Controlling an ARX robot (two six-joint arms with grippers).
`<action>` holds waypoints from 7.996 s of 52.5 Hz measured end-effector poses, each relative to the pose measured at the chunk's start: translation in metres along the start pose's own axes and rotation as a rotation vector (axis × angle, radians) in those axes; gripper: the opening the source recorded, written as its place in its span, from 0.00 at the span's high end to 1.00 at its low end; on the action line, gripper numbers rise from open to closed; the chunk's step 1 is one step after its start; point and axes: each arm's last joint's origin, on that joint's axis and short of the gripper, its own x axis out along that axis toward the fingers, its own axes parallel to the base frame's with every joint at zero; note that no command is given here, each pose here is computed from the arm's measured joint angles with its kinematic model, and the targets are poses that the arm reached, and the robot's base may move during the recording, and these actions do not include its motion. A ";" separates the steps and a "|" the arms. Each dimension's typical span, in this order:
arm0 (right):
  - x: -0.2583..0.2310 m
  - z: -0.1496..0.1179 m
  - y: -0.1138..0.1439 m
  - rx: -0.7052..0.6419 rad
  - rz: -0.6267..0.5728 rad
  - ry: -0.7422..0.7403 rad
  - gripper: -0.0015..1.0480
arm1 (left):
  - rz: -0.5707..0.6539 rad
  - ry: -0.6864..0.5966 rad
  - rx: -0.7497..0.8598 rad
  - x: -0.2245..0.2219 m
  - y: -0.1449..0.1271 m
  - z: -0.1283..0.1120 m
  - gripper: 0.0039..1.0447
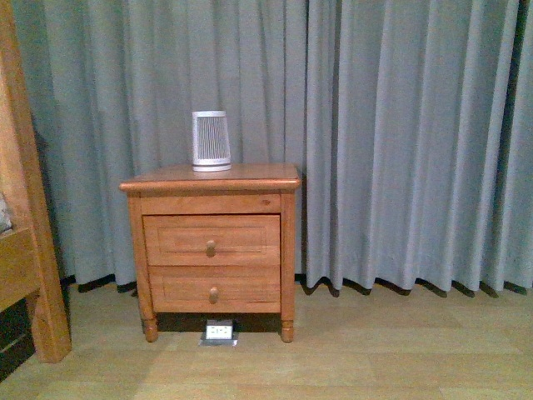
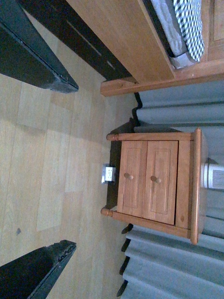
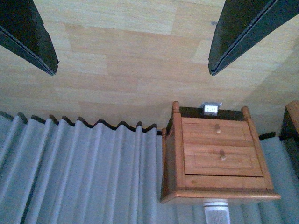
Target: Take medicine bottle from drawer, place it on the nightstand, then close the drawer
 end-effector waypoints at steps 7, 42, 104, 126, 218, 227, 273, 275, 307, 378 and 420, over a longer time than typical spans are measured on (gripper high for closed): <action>0.000 0.000 0.000 0.000 0.000 0.000 0.07 | 0.000 0.000 0.000 0.000 0.000 0.000 0.06; 0.000 0.000 0.000 0.000 0.000 0.000 0.07 | 0.000 0.000 0.000 0.000 0.000 0.000 0.06; 0.000 0.000 0.000 0.000 0.000 0.000 0.07 | 0.000 0.000 0.000 0.000 0.000 0.000 0.06; 0.000 0.000 0.000 0.000 0.000 0.000 0.07 | 0.090 0.206 -0.024 0.058 0.004 0.005 0.06; 0.000 0.000 0.000 0.000 0.000 0.000 0.07 | -0.148 0.246 0.068 0.435 -0.091 -0.117 0.06; 0.000 0.000 0.000 0.000 0.000 0.000 0.07 | -0.139 0.246 0.067 0.441 -0.087 -0.122 0.06; 0.000 0.000 0.000 0.000 0.000 0.000 0.07 | -0.133 0.234 0.064 0.449 -0.090 -0.116 0.82; 0.000 0.000 0.000 0.000 0.000 0.000 0.07 | -0.134 0.234 0.066 0.449 -0.091 -0.116 0.77; 0.000 0.000 0.000 0.000 0.000 0.000 0.07 | -0.101 0.248 0.111 0.448 -0.081 -0.120 0.06; 0.000 0.000 0.000 0.000 0.000 0.000 0.07 | -0.106 0.266 0.095 0.455 -0.077 -0.132 0.77; 0.000 0.000 0.000 0.000 0.000 0.000 0.07 | -0.110 0.260 0.099 0.329 -0.072 -0.139 0.77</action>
